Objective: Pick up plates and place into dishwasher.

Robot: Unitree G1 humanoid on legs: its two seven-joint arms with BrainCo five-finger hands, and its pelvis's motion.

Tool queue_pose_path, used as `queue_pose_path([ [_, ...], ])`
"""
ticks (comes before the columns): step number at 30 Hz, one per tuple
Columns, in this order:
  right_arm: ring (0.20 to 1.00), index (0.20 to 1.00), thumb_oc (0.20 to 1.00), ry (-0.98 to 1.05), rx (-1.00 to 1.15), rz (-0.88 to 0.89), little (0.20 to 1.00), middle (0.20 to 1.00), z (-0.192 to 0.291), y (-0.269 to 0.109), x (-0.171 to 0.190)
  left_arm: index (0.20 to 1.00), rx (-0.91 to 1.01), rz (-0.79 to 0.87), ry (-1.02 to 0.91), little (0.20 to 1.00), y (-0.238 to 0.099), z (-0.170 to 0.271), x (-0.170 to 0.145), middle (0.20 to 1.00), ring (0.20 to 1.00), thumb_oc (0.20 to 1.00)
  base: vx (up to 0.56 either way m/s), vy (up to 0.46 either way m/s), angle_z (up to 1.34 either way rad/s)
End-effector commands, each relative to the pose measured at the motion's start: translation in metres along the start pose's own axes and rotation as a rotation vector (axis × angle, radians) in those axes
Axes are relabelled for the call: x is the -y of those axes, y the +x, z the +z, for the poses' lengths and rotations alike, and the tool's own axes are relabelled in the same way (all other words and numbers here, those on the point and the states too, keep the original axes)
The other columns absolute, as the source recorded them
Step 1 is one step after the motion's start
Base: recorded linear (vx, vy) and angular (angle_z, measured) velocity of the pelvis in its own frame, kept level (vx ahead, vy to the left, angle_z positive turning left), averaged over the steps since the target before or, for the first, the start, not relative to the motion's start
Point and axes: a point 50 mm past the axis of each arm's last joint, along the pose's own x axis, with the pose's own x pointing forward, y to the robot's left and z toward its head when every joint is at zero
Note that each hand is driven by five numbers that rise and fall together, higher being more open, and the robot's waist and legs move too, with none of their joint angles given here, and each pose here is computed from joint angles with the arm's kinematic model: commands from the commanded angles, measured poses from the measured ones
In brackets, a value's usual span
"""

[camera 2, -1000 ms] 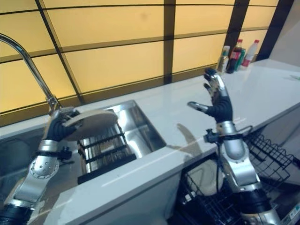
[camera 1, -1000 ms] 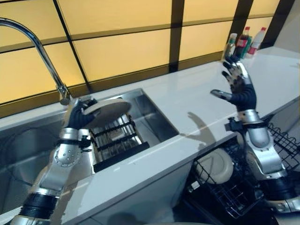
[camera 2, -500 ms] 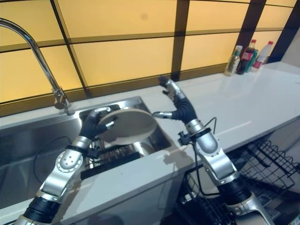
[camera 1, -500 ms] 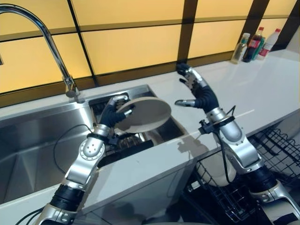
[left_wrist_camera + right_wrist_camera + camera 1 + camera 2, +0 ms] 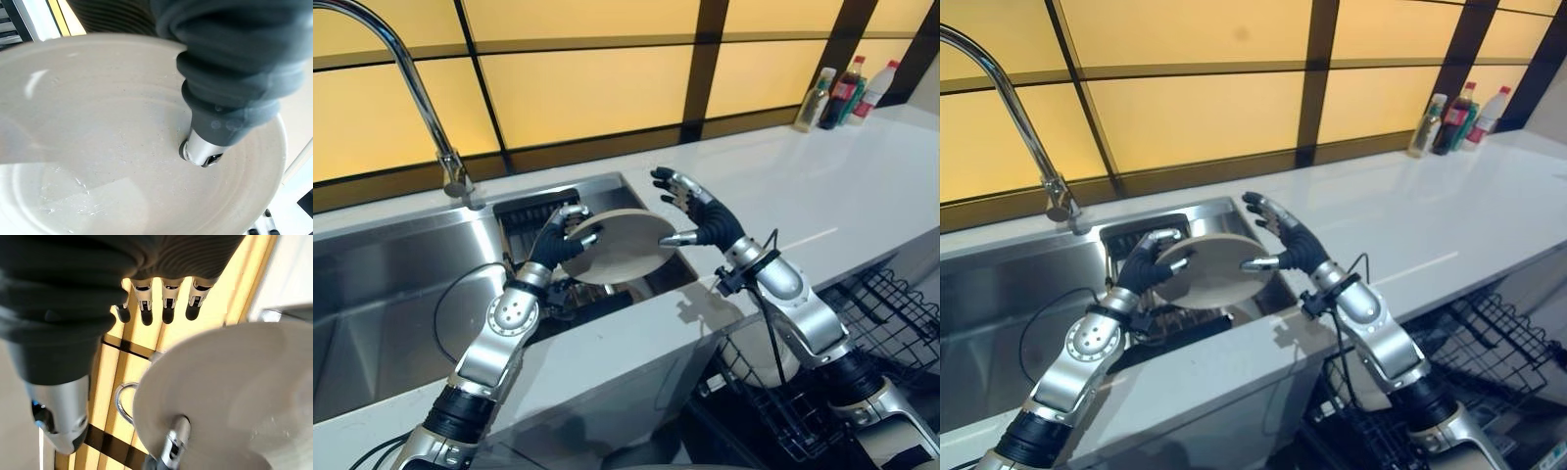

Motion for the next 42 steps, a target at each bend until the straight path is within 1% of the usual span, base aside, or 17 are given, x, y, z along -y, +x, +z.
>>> queue_pose_path([
  [1,1.0,1.0,1.0,-0.032,0.018,0.022,1.0,1.0,0.009,0.006,0.0,0.2,0.132,0.0,0.009,0.2,0.016,0.028,-0.003,0.2,0.2,0.2,0.0,0.0,0.0],
  [6,1.0,1.0,1.0,0.001,-0.019,0.073,1.0,1.0,0.003,0.012,-0.011,0.2,0.083,-0.016,-0.009,0.2,0.016,0.019,0.002,0.2,0.2,0.2,0.04,0.013,0.01],
  [11,1.0,1.0,1.0,-0.02,-0.099,0.142,1.0,1.0,-0.004,0.021,-0.025,0.2,0.048,-0.048,-0.02,0.2,0.015,0.011,0.011,0.2,0.2,0.2,0.05,0.035,0.01],
  [19,1.0,1.0,1.0,0.001,-0.092,0.127,1.0,1.0,-0.003,0.029,-0.031,0.2,0.045,-0.066,-0.031,0.2,0.018,0.012,0.013,0.2,0.2,0.2,-0.01,0.01,0.02],
  [20,0.947,0.947,0.947,0.013,-0.081,0.12,0.947,0.947,-0.001,0.031,-0.032,0.2,0.04,-0.065,-0.049,0.2,0.018,0.011,0.014,0.2,0.2,0.2,-0.03,0.029,0.03],
  [21,0.627,0.627,0.627,0.024,-0.075,0.115,0.627,0.627,0.0,0.032,-0.033,0.2,0.034,-0.065,-0.069,0.2,0.018,0.01,0.015,0.2,0.2,0.2,-0.04,0.03,0.01],
  [22,0.398,0.398,0.398,0.031,-0.067,0.111,0.398,0.398,0.001,0.033,-0.033,0.2,0.029,-0.069,-0.08,0.2,0.018,0.009,0.016,0.2,0.2,0.2,-0.04,0.026,0.01],
  [23,0.238,0.238,0.238,0.04,-0.06,0.105,0.238,0.238,0.003,0.034,-0.033,0.2,0.023,-0.077,-0.091,0.2,0.017,0.007,0.019,0.2,0.2,0.2,-0.04,0.02,0.01],
  [24,0.2,0.2,0.2,0.041,-0.056,0.104,0.2,0.2,0.003,0.035,-0.033,0.2,0.017,-0.082,-0.101,0.2,0.016,0.006,0.021,0.2,0.2,0.2,-0.05,0.016,0.01],
  [28,0.2,0.2,0.2,0.024,-0.067,0.111,0.2,0.2,0.003,0.036,-0.034,0.2,0.007,-0.096,-0.113,0.2,0.016,0.003,0.026,0.2,0.2,0.2,-0.06,0.008,0.0],
  [42,0.2,0.2,0.2,-0.018,-0.085,0.079,0.2,0.2,0.001,0.032,-0.02,0.2,0.033,-0.076,-0.114,0.2,0.024,0.008,0.027,0.2,0.2,0.2,-0.07,-0.008,0.0],
])
